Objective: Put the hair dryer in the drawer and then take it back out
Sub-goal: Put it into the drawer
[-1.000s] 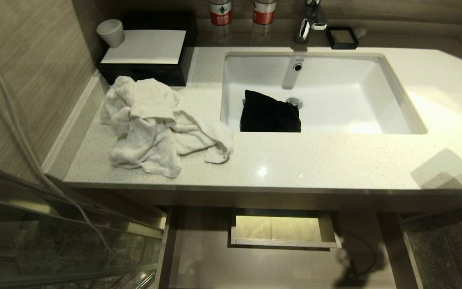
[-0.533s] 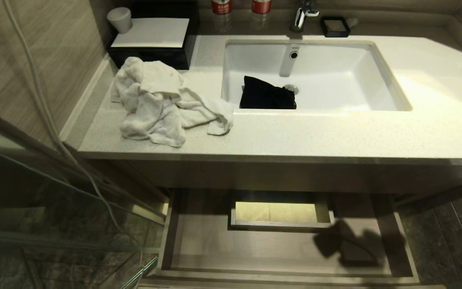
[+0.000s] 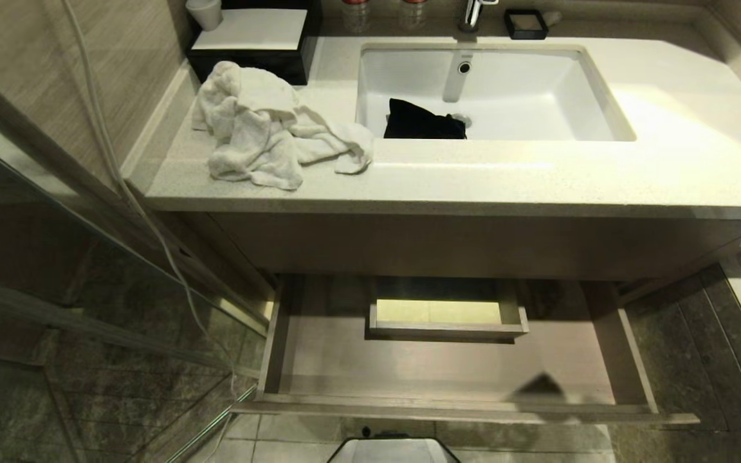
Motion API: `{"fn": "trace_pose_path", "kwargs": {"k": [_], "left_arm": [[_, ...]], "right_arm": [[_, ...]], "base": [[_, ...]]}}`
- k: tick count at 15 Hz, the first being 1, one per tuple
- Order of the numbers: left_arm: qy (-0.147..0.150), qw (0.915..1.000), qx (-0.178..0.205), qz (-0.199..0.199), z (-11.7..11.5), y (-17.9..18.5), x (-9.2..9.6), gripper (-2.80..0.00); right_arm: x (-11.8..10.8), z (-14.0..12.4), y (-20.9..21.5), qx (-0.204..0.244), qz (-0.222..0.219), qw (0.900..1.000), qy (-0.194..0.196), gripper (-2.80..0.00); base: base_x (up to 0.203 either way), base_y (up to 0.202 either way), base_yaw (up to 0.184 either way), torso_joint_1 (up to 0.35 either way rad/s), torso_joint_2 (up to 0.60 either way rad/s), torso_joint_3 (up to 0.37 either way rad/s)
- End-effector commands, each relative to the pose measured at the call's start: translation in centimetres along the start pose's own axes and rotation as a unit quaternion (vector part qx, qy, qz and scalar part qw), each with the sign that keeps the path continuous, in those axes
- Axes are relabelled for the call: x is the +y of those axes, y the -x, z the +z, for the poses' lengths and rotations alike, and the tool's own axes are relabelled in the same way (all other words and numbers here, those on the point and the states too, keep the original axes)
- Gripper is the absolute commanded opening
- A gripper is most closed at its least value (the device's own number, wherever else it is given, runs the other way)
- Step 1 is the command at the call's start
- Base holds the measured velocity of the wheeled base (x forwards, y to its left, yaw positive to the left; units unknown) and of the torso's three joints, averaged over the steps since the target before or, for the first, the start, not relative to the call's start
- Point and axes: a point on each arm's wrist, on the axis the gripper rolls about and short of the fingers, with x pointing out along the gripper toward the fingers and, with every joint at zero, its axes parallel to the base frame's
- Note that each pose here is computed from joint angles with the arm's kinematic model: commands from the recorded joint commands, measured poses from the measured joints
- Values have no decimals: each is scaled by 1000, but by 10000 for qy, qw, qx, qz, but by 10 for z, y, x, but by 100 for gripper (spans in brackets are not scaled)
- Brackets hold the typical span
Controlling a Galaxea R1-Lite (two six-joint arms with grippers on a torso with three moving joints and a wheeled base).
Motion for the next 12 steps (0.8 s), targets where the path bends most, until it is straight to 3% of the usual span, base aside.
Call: {"fn": "trace_pose_path", "kwargs": {"k": [1, 9, 12], "left_arm": [[0, 10000, 8, 0, 0, 0, 0, -280], [0, 10000, 8, 0, 0, 0, 0, -280], [0, 10000, 8, 0, 0, 0, 0, -280]], "right_arm": [[7, -2, 2, -1, 11, 10000, 13, -280], [32, -9, 6, -6, 12, 10000, 8, -280], [42, -15, 5, 43, 106, 9999, -72, -280]], "base": [[0, 0, 0, -248, -28, -268], [0, 0, 0, -204, -89, -297], [0, 0, 0, -54, -38, -87]]}}
